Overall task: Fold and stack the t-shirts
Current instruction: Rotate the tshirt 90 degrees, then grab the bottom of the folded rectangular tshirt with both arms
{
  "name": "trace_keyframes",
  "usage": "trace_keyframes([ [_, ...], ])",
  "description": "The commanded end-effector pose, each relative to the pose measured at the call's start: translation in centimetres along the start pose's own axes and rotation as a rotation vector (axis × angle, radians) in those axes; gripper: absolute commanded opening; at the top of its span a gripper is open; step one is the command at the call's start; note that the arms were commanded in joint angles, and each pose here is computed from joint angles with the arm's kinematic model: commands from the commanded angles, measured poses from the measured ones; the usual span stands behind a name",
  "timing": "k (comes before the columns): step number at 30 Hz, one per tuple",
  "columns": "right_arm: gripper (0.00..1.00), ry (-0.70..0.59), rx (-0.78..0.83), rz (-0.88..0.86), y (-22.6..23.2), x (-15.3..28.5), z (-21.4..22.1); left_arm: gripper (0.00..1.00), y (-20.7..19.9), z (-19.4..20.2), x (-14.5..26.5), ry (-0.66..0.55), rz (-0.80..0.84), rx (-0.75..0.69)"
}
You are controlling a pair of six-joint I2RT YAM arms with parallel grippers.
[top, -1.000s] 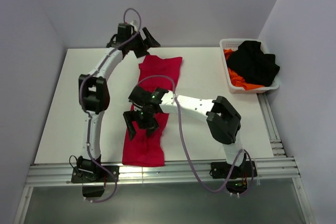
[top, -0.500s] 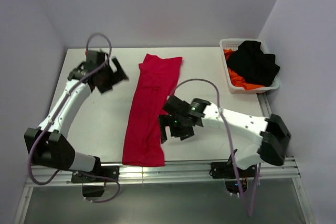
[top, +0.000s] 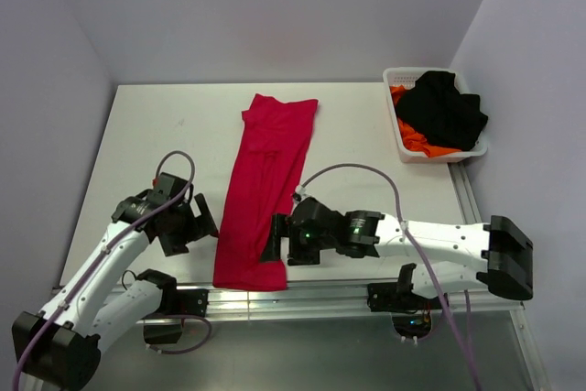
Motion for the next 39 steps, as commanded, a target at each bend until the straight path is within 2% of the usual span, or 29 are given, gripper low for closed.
trace_keyframes([
  [1, 0.96, -0.133, -0.1, -0.064, 3.2, -1.7, -1.4, 0.95, 0.0, 1.1, 1.3, 0.025, 0.042, 0.012],
  [5, 0.94, -0.061, -0.127, 0.066, 3.1, -5.0, 1.0, 0.9, 0.7, 2.3, 1.9, 0.081, -0.005, 0.025],
  [7, 0.94, -0.052, -0.134, 0.11, 4.0, -5.2, 1.4, 0.9, 0.6, 2.6, 2.0, 0.102, -0.028, 0.052],
  [9, 0.94, -0.026, -0.095, 0.219, 3.4, -5.6, 2.8, 0.92, -0.3, 3.2, 1.9, 0.137, 0.043, 0.055],
  [12, 0.94, -0.01, -0.096, 0.297, 3.2, -5.4, 3.6, 0.94, -2.0, 3.7, 1.6, 0.168, 0.187, 0.085],
  [13, 0.94, -0.012, -0.105, 0.313, 2.9, -5.2, 3.7, 0.95, -2.1, 3.9, 1.2, 0.174, 0.189, 0.102],
  [15, 0.94, -0.037, -0.11, 0.305, 2.6, -4.2, 3.6, 0.95, -2.5, 4.5, 0.4, 0.191, 0.196, 0.088],
  [18, 0.93, -0.059, -0.118, 0.316, 1.0, -2.8, 3.9, 0.95, -1.5, 5.7, -1.6, 0.171, 0.109, 0.092],
  [22, 0.92, -0.019, -0.089, 0.353, -1.9, -2.0, 4.9, 0.93, 0.0, 7.1, -3.8, 0.179, 0.056, 0.141],
  [28, 0.92, 0.02, -0.011, 0.29, -2.8, -3.5, 5.7, 0.92, 2.7, 8.1, -5.9, 0.117, -0.125, 0.153],
  [29, 0.92, 0.033, 0.006, 0.283, -2.7, -3.7, 5.8, 0.92, 3.2, 7.7, -6.2, 0.073, -0.142, 0.161],
  [34, 0.92, 0.061, 0.103, 0.245, -2.5, -5.2, 5.7, 0.91, 4.5, 8.1, -7.7, 0.067, -0.165, 0.232],
  [39, 0.87, 0.09, 0.145, 0.212, -2.9, -6.4, 5.7, 0.88, 4.7, 8.4, -7.8, 0.054, -0.165, 0.279],
])
Point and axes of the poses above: each gripper's point midway between its finger pads, its own x axis back along the fingers, its own y axis along the line the jaws close on, z = x × y, the point moved 6 cm from there along x, back along the fingers, and after that the axes turned 14 degrees about x, right-handed, at the moved point
